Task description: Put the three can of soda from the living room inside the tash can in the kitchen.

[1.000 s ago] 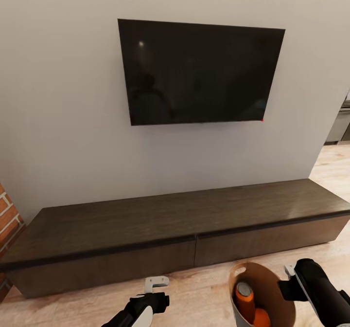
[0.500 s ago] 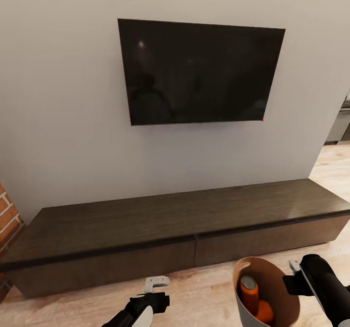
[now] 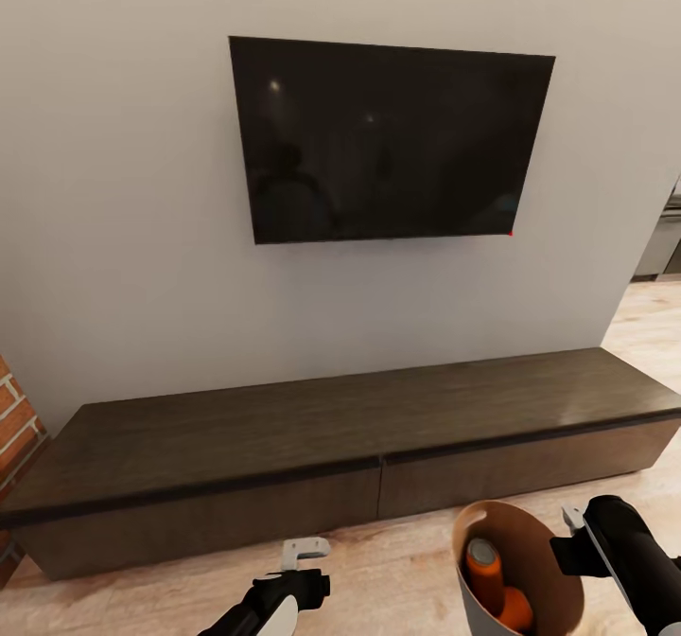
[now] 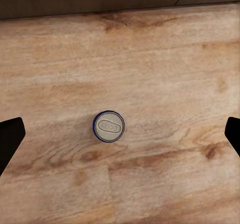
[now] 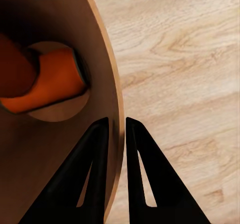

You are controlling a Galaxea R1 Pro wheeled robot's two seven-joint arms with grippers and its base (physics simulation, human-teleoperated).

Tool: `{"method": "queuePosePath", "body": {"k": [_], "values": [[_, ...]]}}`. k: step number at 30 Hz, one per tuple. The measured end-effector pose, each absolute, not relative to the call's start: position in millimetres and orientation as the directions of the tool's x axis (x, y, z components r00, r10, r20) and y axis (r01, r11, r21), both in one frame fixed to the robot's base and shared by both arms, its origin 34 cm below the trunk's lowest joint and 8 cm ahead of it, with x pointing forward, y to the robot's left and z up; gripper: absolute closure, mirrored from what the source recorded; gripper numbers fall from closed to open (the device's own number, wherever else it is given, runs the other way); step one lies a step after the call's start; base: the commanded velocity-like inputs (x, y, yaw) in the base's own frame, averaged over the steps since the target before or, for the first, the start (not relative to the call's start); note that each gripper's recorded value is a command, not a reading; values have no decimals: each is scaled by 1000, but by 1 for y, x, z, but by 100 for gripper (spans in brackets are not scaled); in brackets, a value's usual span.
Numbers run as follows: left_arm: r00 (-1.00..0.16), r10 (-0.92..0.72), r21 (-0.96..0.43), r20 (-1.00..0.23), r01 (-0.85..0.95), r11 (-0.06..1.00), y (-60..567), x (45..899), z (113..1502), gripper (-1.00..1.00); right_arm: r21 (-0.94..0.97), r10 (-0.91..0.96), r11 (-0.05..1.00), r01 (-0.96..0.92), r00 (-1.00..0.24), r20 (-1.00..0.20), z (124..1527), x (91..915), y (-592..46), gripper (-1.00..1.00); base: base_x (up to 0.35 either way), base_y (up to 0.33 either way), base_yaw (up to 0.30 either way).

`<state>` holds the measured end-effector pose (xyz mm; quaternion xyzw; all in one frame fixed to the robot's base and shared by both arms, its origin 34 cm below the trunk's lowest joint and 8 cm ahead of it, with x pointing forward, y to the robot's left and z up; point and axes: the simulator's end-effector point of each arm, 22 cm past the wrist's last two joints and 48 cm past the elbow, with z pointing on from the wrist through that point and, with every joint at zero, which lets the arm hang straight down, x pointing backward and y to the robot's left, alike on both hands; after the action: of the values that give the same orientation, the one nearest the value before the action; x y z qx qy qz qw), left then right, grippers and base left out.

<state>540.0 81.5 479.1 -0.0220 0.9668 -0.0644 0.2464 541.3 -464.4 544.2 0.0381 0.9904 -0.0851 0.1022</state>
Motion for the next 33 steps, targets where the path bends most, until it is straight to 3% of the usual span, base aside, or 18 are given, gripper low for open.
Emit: {"method": "queuePosePath", "body": {"k": [17,33], "values": [[-877,-72,-133,-475,-9,991,81,540,479,-100,-163,56,982,91,-977,-206,544,541,-464,100,195,-153,0],[-877,-70,-129,-476,-10,992,82,539,479,-100,-172,47,982,83,-978,-204,543,541,-463,100,1,-147,0]]}}
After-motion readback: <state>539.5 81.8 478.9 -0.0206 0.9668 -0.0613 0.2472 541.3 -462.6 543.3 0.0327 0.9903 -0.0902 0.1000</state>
